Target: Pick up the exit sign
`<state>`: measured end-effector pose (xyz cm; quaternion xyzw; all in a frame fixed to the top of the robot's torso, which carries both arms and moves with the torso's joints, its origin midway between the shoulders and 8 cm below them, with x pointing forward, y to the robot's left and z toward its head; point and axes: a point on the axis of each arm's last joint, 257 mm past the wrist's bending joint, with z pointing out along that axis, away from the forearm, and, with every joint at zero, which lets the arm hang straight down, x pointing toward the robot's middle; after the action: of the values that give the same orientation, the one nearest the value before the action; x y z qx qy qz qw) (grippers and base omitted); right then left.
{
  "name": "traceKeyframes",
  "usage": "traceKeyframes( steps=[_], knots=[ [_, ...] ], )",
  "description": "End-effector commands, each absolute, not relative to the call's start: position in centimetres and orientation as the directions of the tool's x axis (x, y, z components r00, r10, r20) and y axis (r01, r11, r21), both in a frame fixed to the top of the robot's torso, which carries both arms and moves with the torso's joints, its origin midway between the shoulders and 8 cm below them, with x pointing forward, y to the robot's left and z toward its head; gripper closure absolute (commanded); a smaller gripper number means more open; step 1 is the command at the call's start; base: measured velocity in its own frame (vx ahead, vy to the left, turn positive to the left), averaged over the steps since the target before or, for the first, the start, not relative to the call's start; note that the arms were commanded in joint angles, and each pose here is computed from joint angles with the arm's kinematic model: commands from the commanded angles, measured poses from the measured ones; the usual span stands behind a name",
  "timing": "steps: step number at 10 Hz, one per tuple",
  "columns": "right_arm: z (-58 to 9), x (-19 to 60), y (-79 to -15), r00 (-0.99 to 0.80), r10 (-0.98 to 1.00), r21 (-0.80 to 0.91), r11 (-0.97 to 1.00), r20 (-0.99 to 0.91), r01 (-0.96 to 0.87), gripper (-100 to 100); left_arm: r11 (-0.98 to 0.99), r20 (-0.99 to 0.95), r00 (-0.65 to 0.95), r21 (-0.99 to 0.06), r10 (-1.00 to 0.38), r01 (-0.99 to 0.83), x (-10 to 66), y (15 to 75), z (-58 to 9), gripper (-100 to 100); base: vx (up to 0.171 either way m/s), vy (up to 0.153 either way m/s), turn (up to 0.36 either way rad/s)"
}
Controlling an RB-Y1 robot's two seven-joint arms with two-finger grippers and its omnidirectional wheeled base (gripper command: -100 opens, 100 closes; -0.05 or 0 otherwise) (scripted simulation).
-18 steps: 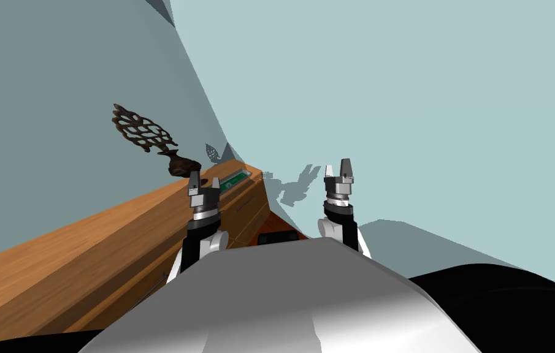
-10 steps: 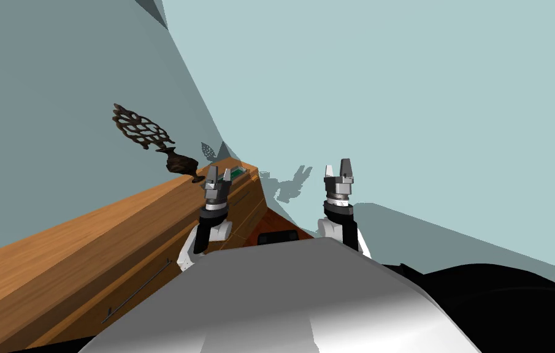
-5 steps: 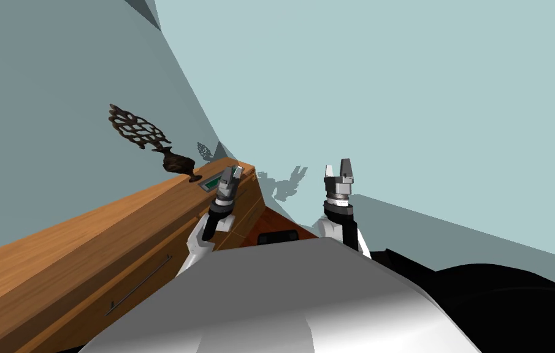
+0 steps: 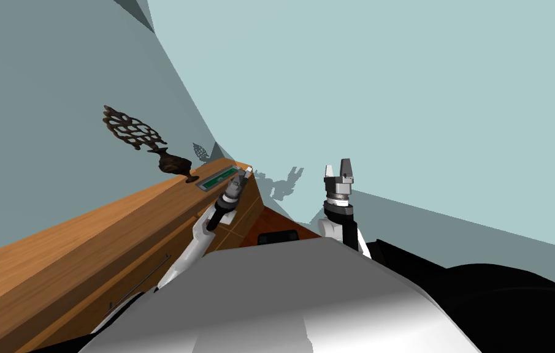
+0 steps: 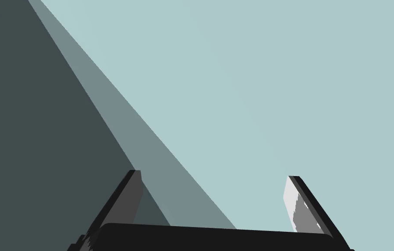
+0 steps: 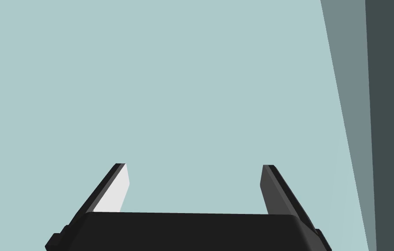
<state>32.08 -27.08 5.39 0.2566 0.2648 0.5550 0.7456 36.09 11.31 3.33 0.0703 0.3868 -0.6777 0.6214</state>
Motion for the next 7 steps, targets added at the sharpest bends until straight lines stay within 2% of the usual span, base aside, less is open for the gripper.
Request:
traceKeyframes(
  steps=[1,7],
  knots=[
    [5.4,32.1,-27.1,0.244,0.964,0.677,0.252,-0.110,-0.692,0,0.061,-0.612,-0.234,-0.422,-0.755,0.905,36.0,10.8,2.7,-100,-0.037,0.002,-0.057],
    [5.4,32.1,-27.1,0.244,0.964,0.677,0.252,-0.110,-0.692,0,0.015,-0.780,-0.316,-0.384,-0.540,0.923,36.3,8.2,-1.8,-100,-0.024,0.007,-0.087]
  ],
)
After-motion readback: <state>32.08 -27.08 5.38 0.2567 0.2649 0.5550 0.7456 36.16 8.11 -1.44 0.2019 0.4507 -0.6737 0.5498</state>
